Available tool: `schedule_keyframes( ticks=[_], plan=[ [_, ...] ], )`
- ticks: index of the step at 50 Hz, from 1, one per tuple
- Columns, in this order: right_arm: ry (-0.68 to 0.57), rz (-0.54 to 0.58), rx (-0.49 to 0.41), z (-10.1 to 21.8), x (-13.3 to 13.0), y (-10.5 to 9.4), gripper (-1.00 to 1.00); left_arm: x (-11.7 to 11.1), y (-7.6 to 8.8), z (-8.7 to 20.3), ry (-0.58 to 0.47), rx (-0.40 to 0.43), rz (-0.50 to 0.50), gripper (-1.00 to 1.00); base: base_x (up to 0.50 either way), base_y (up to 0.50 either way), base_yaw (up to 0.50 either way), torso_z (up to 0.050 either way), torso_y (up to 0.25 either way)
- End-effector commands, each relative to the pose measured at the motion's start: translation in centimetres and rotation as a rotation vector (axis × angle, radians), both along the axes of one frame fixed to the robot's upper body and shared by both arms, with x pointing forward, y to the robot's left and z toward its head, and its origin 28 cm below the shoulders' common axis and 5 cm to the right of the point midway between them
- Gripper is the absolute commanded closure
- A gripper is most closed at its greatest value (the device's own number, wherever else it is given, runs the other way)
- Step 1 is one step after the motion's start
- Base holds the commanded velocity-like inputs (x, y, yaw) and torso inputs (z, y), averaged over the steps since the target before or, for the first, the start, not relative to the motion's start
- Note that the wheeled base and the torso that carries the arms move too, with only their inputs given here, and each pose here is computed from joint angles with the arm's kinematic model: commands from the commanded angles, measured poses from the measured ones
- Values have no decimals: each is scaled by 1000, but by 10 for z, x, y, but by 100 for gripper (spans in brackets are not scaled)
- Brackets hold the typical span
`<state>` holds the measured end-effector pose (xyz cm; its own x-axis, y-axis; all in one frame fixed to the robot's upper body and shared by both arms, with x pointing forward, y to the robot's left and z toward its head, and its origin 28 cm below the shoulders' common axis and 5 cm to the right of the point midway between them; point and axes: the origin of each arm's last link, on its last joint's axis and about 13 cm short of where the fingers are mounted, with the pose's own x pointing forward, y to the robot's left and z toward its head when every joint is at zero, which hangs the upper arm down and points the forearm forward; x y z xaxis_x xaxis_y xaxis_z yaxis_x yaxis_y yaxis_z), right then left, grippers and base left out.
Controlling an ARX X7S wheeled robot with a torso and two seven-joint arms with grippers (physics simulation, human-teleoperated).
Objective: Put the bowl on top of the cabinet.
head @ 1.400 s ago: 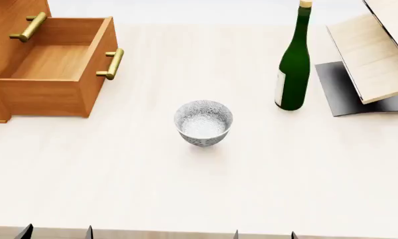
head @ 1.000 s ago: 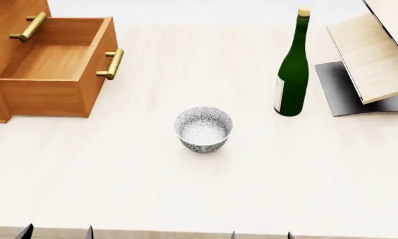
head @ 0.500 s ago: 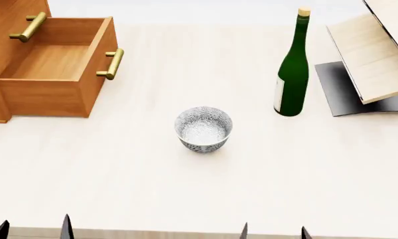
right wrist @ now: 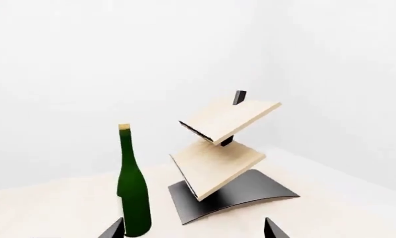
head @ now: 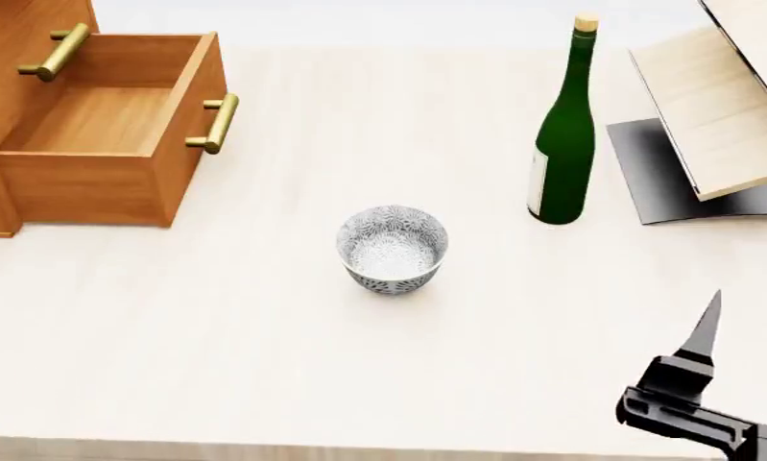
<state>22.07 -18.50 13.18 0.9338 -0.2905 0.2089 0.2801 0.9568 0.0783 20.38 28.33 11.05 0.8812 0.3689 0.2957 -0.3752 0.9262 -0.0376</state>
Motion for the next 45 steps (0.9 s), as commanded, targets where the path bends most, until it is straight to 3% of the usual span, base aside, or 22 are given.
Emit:
schedule_keyframes(
  ticks=[1,6,7,11,16,19,22,30,38,45],
  plan=[
    [-102,-173,-35,37,-24,-54,-100,-21,41,37,-112,41,220,-100,0,0,0,0,0],
    [-105,-174,-32,38,-27,-57,-100,-24,45,37,-110,45,238,-100,0,0,0,0,0],
    [-162,-167,5,43,-41,-70,-100,-39,62,37,-114,12,320,-100,0,0,0,0,0],
    [-196,-180,29,35,-60,-83,-100,-47,70,36,-121,-24,354,-100,0,0,0,0,0],
    [-223,-211,62,36,-66,-90,-100,-52,73,37,-126,-36,365,-100,0,0,0,0,0],
    [-249,-227,79,42,-75,-98,-100,-64,81,38,-161,-99,396,-100,0,0,0,0,0],
    [-268,-222,101,43,-78,-100,-100,-71,87,35,-161,-111,447,-100,0,0,0,0,0],
    [-347,-165,174,46,-85,-101,-100,-79,90,40,-194,-134,468,-100,0,0,0,0,0],
    [-376,-161,166,43,-86,-100,-100,-80,92,39,-224,-160,467,-100,0,0,0,0,0],
    [-369,-165,167,41,-83,-99,-100,-78,92,38,-216,-151,465,-100,0,443,0,0,0]
  ],
)
